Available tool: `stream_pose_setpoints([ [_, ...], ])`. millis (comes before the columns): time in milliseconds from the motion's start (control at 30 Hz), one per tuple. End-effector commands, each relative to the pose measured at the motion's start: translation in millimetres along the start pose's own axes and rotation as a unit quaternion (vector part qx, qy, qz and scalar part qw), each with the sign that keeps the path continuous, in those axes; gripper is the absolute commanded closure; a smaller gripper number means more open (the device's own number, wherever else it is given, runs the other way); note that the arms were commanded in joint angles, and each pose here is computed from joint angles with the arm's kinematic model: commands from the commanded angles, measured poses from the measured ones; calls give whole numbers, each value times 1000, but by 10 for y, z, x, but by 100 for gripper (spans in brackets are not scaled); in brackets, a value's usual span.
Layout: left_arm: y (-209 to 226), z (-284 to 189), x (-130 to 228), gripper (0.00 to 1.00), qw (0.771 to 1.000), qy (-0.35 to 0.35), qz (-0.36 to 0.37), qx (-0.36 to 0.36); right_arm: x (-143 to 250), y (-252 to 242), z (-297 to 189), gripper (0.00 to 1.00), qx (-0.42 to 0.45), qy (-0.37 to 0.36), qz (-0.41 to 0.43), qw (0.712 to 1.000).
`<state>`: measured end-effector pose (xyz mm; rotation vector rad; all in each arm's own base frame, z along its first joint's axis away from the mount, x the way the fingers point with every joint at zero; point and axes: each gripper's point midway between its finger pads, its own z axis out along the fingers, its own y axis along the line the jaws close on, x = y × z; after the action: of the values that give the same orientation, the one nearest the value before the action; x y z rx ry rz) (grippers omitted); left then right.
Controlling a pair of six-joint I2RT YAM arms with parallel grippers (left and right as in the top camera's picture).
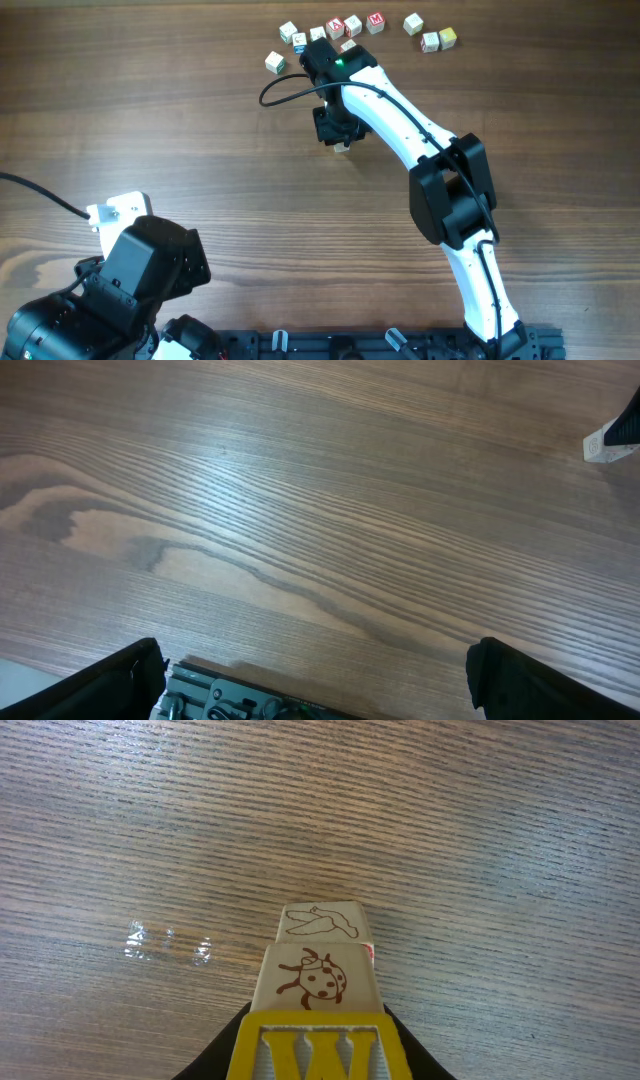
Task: Form a tower
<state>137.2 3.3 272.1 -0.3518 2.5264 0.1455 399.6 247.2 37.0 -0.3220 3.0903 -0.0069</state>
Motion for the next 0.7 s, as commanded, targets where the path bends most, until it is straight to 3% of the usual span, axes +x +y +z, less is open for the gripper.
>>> stream_pose_setpoints([
  [0, 6, 2, -6, 0, 1000, -1, -7, -1, -101, -18, -234, 83, -5, -30, -11, 999],
  [667, 6, 2, -6, 0, 1000, -1, -7, -1, -96, -55, -233, 84, -3, -27, -12, 1000],
])
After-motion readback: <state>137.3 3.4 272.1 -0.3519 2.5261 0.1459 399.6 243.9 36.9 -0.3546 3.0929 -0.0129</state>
